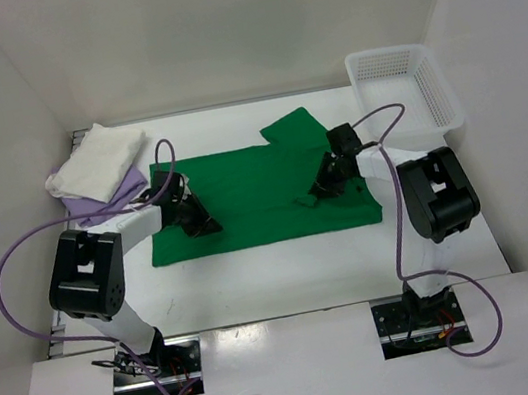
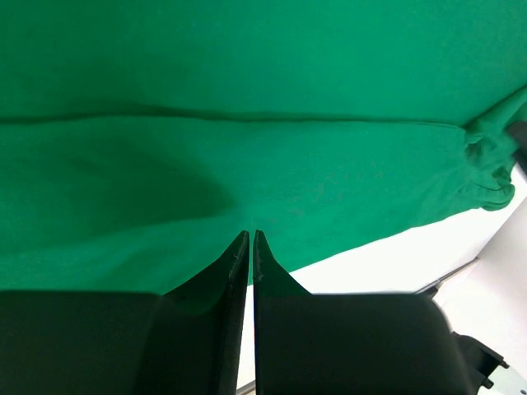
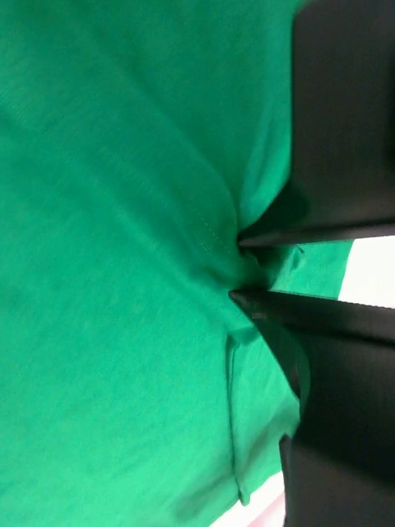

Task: Fold and stack the t-shirts
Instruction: Fold the flattened tshirt in 1/3 of the way

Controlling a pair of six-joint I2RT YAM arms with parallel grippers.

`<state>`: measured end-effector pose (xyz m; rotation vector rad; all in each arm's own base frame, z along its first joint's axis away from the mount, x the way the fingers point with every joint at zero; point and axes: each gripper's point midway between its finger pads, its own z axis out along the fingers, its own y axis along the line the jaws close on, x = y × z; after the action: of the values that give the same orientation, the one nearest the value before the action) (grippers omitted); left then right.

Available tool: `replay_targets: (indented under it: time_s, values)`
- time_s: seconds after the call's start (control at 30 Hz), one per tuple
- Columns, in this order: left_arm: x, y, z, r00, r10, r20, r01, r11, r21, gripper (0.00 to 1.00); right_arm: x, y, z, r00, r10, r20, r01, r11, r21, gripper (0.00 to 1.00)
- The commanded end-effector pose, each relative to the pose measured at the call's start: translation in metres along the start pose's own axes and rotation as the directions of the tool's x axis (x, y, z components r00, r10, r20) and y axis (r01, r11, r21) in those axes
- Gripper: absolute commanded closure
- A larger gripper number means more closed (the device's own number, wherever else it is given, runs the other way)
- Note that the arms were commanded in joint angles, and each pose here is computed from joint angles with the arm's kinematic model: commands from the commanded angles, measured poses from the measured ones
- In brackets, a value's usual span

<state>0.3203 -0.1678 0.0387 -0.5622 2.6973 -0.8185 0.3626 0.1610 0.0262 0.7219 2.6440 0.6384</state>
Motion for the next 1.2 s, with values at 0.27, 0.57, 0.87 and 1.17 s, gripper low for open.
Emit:
replay_targets:
  time_s: [0.27, 0.57, 0.87, 1.17]
  values:
    - [-0.001, -0.005, -0.013, 0.999, 0.03, 0.037, -0.03, 0.999, 0.014, 0.9, -0.05, 0.083, 0.014, 1.0, 0.022, 0.016, -0.019, 0.982, -0.188, 0.8]
    - [-0.006, -0.023, -0.033, 0.994, 0.056, 0.093, -0.059, 0.998, 0.032, 0.89, -0.068, 0.122, -0.03, 0.991, -0.053, 0.125, 0.082, 0.966, -0.244, 0.54]
    - [0.022, -0.047, -0.007, 0.987, 0.158, 0.026, -0.158, 0.987, 0.016, 0.9, 0.038, 0.073, -0.018, 0.978, -0.205, 0.024, 0.207, 0.972, -0.114, 1.0]
    - [0.032, 0.003, 0.03, 0.995, 0.081, -0.06, -0.088, 0.988, -0.125, 0.94, 0.085, 0.043, 0.024, 0.954, -0.293, -0.069, 0.294, 0.956, 0.008, 1.0]
